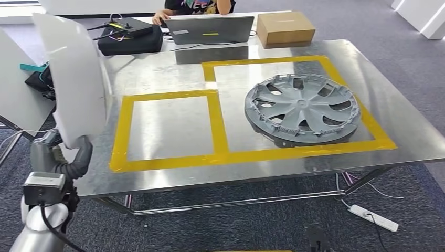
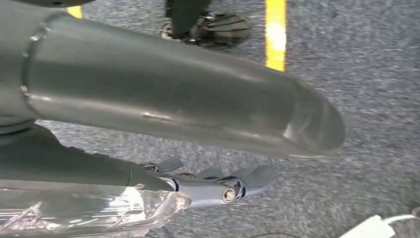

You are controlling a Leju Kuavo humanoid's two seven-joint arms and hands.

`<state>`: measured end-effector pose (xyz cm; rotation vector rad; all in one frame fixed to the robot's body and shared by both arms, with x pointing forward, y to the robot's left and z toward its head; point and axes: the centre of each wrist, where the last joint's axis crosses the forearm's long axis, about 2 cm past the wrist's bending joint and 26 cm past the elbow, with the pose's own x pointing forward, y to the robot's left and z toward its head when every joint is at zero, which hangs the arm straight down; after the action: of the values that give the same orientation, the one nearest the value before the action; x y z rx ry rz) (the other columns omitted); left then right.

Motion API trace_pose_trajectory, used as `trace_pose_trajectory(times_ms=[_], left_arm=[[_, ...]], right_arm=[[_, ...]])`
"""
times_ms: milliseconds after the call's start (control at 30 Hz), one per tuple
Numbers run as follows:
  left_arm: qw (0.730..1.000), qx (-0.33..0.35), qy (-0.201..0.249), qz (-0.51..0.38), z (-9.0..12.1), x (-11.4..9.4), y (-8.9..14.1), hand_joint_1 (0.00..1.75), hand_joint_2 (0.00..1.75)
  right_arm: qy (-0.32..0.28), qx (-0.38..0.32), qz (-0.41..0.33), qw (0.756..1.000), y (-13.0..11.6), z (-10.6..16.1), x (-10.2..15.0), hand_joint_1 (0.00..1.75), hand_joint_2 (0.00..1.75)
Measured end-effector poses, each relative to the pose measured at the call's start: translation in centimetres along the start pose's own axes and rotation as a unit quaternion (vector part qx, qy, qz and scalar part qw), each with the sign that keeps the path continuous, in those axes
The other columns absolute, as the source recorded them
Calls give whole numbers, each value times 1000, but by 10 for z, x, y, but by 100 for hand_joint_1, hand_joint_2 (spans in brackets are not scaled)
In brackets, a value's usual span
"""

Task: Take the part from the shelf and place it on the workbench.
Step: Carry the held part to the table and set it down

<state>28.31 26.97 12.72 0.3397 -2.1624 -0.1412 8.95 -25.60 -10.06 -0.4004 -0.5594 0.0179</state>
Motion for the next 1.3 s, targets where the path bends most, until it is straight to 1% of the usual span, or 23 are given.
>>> trace_pose_trajectory(times_ms=[100, 233, 367, 633, 733, 900, 967, 1067, 1133, 1200, 1233, 1300], left_arm=[[999, -39, 23, -7, -12, -16, -16, 175, 175], [997, -64, 45, -12, -18, -30, -27, 175, 175], [995, -76, 57, -15, -18, -36, -31, 175, 175], [993, -86, 71, -22, -17, -42, -34, 175, 175], [990, -99, 88, -47, -21, -48, -36, 175, 175], [976, -131, 131, -117, -40, -65, -49, 175, 175], [964, -156, 160, -142, -48, -68, -56, 175, 175], [936, -205, 206, -199, -55, -72, -65, 175, 175], [907, -246, 236, -248, -57, -74, -69, 175, 175], [870, -287, 259, -305, -56, -77, -71, 175, 175], [855, -303, 264, -329, -54, -78, -71, 175, 175], [834, -321, 268, -359, -49, -81, -71, 175, 175]], right_arm=[[11, 11, 7, 1000, 3, 5, -7, 0, 0], [20, 19, 12, 1000, 7, 10, -16, 0, 0], [23, 20, 14, 999, 7, 12, -19, 0, 0], [28, 24, 16, 999, 7, 12, -20, 0, 0], [35, 32, 27, 998, 8, 12, -19, 0, 0], [23, 46, 42, 998, 9, 10, -14, 0, 0], [14, 52, 45, 998, 10, 8, -8, 0, 0], [6, 60, 50, 997, 12, 5, 1, 0, 0], [8, 67, 59, 996, 14, 5, 5, 0, 0], [12, 73, 70, 995, 15, 6, 5, 0, 0], [13, 75, 74, 994, 16, 7, 5, 0, 0], [13, 79, 78, 994, 17, 7, 4, 0, 0]])
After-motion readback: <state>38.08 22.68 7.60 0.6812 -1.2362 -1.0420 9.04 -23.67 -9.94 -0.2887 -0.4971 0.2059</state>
